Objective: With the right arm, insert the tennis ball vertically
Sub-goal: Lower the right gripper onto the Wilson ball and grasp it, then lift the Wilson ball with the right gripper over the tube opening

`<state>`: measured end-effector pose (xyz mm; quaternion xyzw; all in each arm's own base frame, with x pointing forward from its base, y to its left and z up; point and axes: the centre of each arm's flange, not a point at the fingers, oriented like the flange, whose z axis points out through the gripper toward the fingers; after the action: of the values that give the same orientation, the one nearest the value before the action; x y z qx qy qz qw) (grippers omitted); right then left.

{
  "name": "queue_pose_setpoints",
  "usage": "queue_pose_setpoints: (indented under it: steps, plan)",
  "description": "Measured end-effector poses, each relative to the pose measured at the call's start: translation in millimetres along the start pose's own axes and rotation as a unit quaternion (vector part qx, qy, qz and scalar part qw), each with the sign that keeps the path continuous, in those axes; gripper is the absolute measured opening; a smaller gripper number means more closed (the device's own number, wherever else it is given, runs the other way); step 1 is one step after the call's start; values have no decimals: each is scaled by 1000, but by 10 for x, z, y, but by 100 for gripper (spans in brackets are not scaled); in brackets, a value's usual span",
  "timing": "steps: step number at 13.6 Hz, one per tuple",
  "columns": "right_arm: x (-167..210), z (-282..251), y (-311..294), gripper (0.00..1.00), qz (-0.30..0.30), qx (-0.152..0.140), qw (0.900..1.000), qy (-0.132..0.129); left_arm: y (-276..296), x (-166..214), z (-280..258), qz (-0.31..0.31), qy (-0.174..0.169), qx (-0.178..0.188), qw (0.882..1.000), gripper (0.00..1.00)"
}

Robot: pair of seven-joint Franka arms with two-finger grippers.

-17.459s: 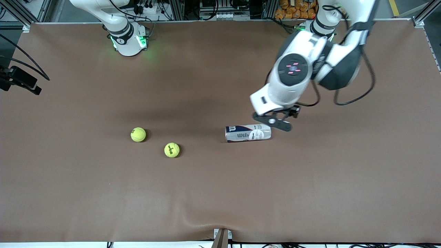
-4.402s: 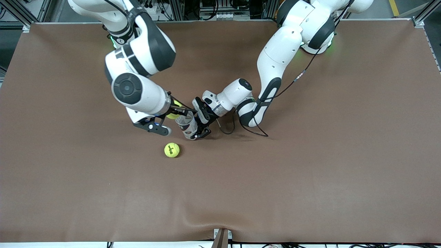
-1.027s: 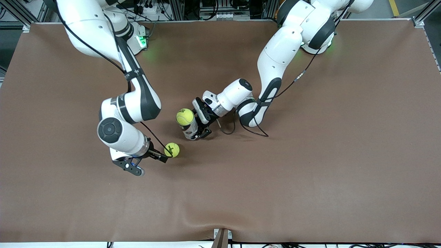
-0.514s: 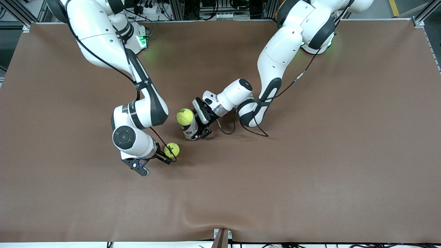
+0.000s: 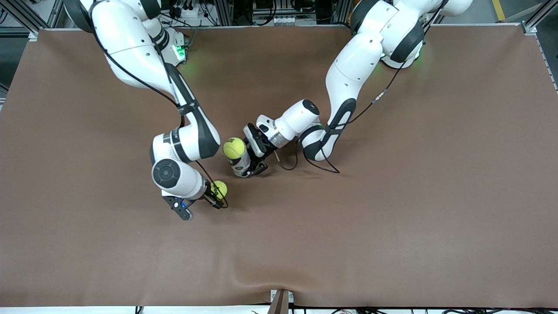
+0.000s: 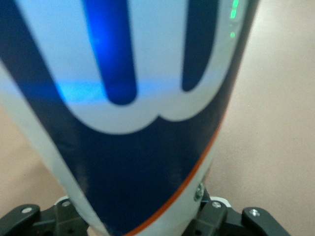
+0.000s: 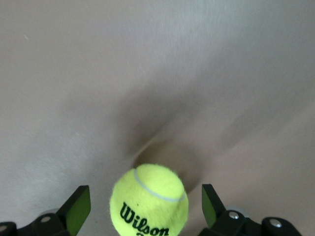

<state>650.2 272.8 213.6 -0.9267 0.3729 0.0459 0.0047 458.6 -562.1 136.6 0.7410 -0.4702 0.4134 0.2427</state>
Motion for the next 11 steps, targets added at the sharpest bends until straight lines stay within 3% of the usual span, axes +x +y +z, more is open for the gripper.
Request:
queue_pose_setpoints:
  steps: [5,6,7,10,11]
  plan:
    - [-64,162,25,100,1,-22,1000,-10,-1,-1,0,0,0,0,1000,78]
    - [-64,162,25,93,2,-22,1000,-10,-1,-1,0,0,0,0,1000,78]
    - [-65,162,25,93,2,-22,1000,-10,-1,-2,-1,0,0,0,1000,78]
    - [-84,145,12,67,0,-22,1000,-9,-1,-3,-1,0,0,0,1000,78]
    - [-86,145,9,67,0,-22,1000,-9,-2,-5,-1,0,0,0,1000,78]
